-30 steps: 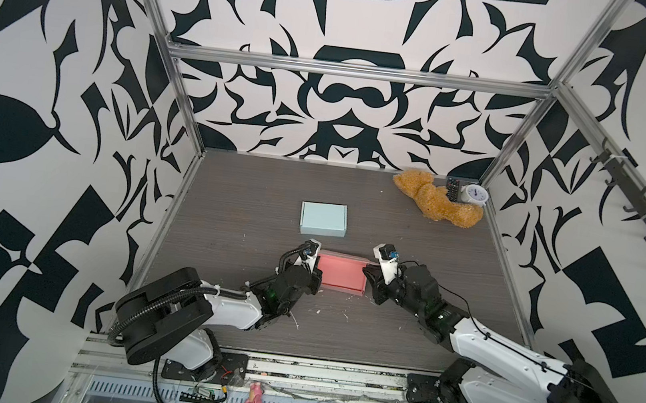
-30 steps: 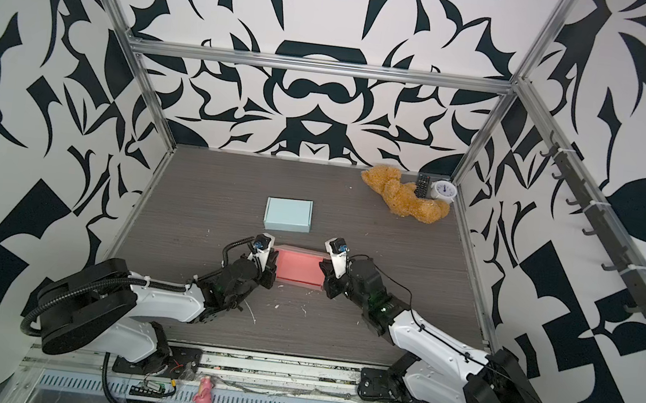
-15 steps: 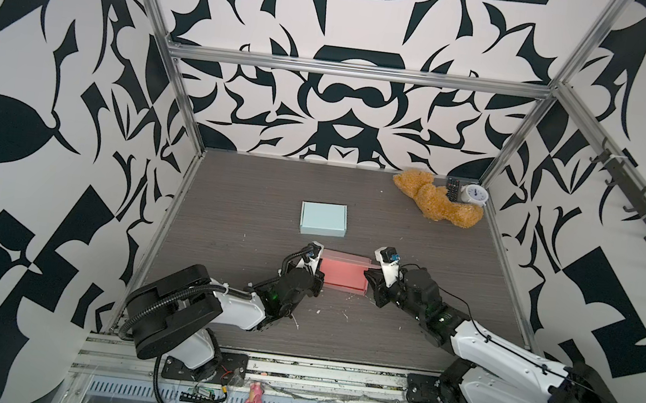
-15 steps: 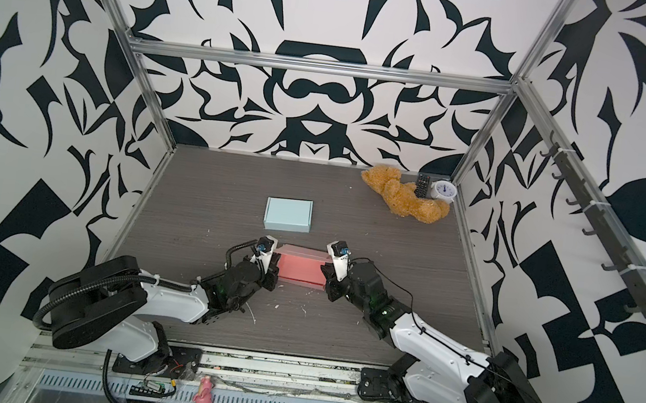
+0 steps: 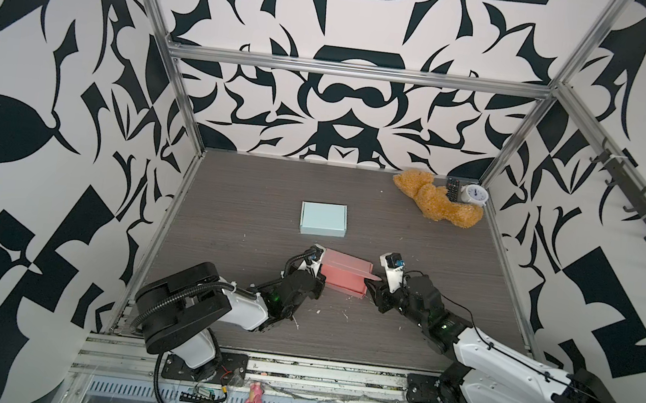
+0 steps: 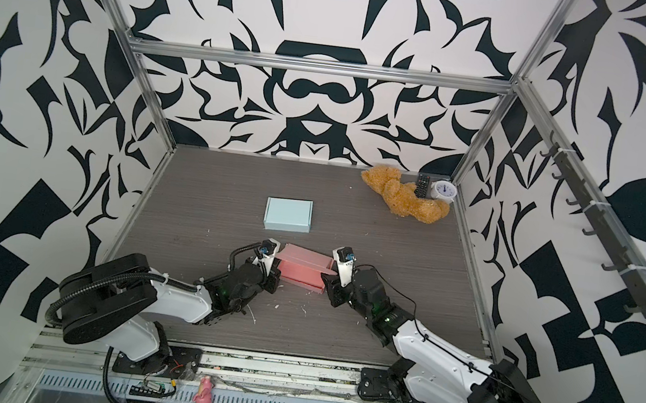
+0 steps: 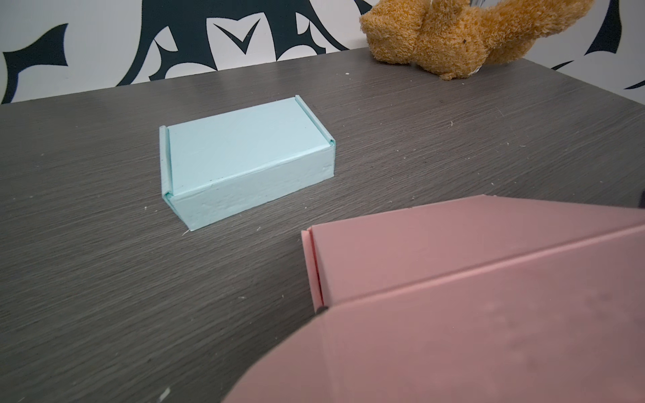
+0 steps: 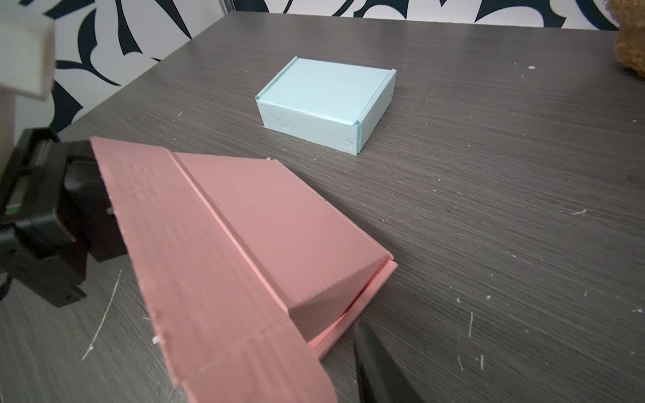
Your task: Fold the paper box
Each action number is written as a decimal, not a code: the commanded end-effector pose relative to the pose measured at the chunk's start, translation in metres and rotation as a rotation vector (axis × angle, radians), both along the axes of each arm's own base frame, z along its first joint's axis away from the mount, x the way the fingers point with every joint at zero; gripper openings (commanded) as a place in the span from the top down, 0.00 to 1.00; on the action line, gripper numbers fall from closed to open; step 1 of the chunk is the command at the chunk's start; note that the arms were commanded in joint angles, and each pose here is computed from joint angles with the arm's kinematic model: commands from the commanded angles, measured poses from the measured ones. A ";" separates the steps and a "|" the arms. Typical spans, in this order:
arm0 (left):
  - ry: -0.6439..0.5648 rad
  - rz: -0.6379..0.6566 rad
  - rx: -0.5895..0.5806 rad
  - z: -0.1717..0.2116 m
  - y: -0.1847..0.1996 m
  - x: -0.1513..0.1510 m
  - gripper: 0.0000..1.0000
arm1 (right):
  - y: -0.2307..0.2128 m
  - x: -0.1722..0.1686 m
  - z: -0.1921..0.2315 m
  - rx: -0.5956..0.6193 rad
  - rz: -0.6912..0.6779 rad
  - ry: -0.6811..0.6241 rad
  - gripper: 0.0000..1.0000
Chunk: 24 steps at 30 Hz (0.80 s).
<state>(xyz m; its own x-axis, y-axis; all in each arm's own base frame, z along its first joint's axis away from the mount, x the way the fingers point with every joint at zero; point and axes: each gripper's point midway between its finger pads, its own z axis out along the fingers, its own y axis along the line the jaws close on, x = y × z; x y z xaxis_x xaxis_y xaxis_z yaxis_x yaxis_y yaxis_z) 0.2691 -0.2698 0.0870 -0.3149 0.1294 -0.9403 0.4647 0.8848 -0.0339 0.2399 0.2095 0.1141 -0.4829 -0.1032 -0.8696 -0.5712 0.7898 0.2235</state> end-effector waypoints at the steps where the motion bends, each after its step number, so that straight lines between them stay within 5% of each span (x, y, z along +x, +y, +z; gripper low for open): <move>1: 0.004 0.002 0.008 -0.006 0.003 -0.003 0.92 | -0.005 0.000 0.005 -0.012 -0.037 0.030 0.45; 10: 0.001 0.002 0.009 -0.006 0.004 -0.003 0.87 | -0.020 -0.021 0.019 -0.008 -0.041 0.078 0.35; 24: 0.203 -0.051 0.019 -0.010 0.016 -0.036 0.34 | -0.023 -0.026 0.053 0.005 -0.061 0.138 0.31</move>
<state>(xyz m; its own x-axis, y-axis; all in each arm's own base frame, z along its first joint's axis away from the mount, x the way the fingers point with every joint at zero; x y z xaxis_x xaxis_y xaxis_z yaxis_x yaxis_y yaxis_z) 0.2457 -0.2611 0.0934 -0.3947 0.1305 -0.9095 0.5020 0.8597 -0.0945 0.2133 0.1822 0.1490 -0.6020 -0.0878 -0.7936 -0.4850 0.8298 0.2761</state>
